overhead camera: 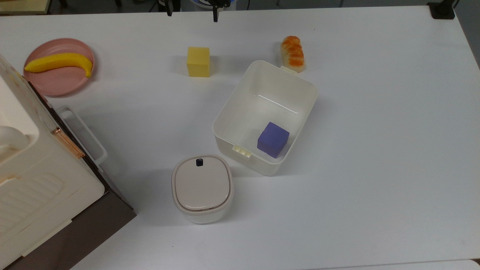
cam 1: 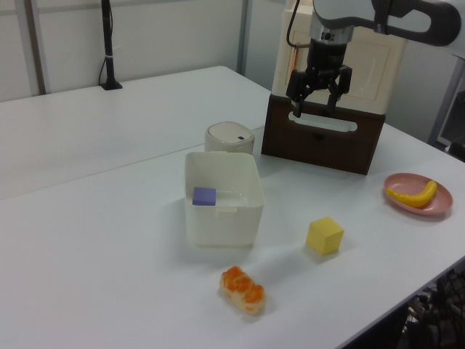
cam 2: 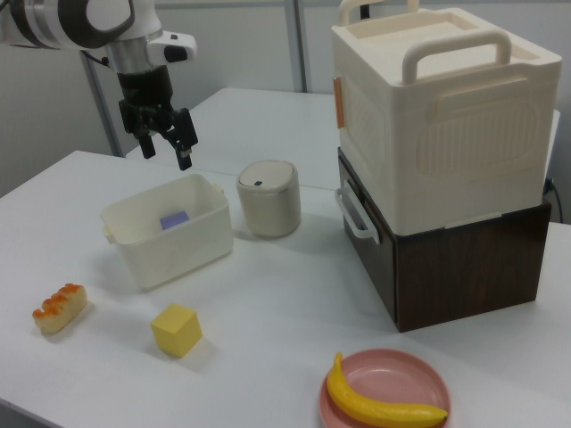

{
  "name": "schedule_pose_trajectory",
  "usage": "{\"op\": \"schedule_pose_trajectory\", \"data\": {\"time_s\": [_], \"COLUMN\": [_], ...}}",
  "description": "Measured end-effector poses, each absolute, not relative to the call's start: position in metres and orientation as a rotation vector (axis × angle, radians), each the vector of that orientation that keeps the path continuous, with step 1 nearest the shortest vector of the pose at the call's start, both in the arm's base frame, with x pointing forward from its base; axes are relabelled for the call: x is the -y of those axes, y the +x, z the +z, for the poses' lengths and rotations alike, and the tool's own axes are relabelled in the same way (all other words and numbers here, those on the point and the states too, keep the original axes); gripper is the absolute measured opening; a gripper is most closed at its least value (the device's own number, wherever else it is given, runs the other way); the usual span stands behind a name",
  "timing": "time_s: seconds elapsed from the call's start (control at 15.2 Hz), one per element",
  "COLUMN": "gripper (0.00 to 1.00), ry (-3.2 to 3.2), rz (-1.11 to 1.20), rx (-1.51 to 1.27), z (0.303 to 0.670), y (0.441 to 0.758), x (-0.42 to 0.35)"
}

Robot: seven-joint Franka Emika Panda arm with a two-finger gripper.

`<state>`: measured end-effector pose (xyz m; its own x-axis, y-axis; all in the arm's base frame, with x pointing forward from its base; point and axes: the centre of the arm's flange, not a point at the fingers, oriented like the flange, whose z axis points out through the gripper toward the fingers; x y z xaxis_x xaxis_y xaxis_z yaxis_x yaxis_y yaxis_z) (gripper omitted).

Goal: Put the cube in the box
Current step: 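Move the gripper from rest toward the yellow cube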

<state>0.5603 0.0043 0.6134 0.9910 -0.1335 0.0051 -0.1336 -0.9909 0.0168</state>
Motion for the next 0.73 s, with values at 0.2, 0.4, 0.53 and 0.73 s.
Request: {"op": "schedule_pose_trajectory", "data": {"time_s": [0.2,0.4,0.53,0.73], "gripper": [1.0,1.0,1.0,1.0], "ry": [3.125,3.115,3.104,3.099], "rz": [0.089,0.064,0.037,0.021], "rx": [0.078,-0.146,-0.279,-0.313], "z": [0.599,0.562,0.556,0.552], "y": [0.56,0.539,0.53,0.52], "x": [-0.011,-0.023,-0.026,-0.026]}}
